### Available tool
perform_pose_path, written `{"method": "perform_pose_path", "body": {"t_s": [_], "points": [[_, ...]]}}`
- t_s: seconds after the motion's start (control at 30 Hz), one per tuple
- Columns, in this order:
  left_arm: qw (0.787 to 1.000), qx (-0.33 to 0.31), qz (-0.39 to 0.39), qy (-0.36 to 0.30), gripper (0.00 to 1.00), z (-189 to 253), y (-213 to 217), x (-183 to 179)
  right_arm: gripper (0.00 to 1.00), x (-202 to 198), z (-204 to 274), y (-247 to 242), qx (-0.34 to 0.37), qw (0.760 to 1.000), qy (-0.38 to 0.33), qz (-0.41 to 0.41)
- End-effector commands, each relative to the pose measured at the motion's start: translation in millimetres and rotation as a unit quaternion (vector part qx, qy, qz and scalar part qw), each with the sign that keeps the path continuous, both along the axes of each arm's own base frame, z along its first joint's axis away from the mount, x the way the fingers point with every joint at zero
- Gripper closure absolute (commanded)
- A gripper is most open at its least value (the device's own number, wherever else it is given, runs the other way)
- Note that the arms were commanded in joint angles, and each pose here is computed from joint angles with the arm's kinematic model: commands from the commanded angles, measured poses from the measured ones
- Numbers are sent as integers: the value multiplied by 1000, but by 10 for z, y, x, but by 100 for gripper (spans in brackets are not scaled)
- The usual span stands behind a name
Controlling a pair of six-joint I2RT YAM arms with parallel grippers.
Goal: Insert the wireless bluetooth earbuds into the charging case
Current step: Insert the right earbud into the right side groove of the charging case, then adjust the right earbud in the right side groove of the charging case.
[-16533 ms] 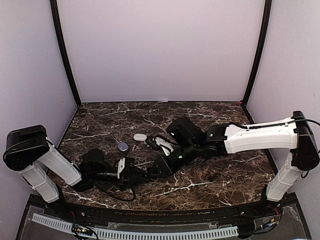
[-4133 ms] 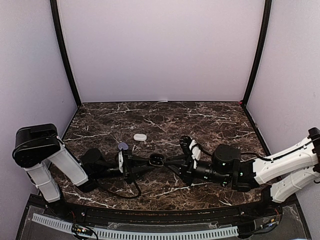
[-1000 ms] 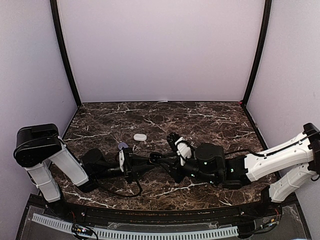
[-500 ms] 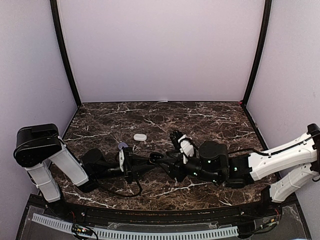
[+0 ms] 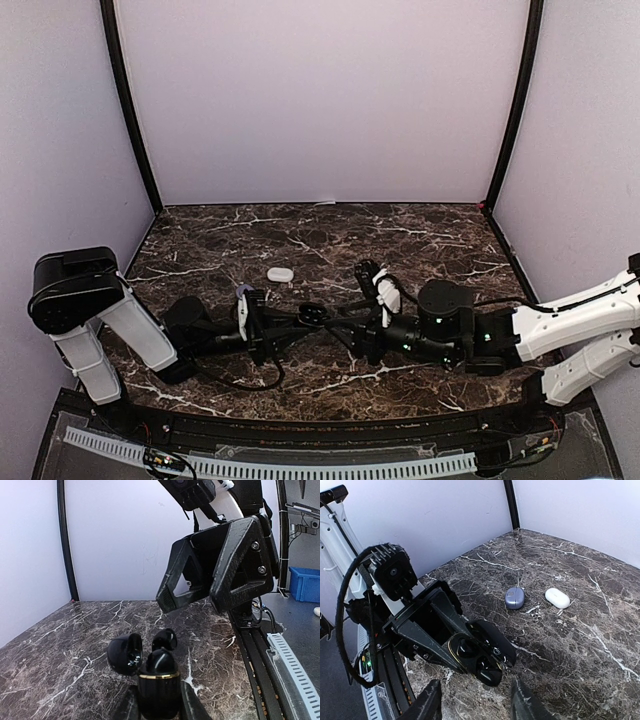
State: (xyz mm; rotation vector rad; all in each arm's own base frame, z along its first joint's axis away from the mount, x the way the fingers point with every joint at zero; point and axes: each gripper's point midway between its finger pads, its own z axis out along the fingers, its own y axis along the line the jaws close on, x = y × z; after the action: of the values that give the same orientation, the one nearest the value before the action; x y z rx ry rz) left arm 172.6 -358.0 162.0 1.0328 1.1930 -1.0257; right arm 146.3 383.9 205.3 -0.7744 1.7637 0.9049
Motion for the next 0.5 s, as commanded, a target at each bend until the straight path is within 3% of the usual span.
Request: {"method": "perform_pose_path", "body": {"t_s": [0.0, 0.2, 0.47], "points": [[993, -99, -4, -59, 100, 553, 83, -41, 60, 0, 23, -100, 26, 1000, 16, 7], [993, -99, -7, -59, 100, 551, 81, -50, 77, 15, -26, -171, 33, 999, 25, 7], [993, -99, -10, -61, 100, 560, 81, -62, 86, -15, -75, -62, 25, 999, 28, 29]]}}
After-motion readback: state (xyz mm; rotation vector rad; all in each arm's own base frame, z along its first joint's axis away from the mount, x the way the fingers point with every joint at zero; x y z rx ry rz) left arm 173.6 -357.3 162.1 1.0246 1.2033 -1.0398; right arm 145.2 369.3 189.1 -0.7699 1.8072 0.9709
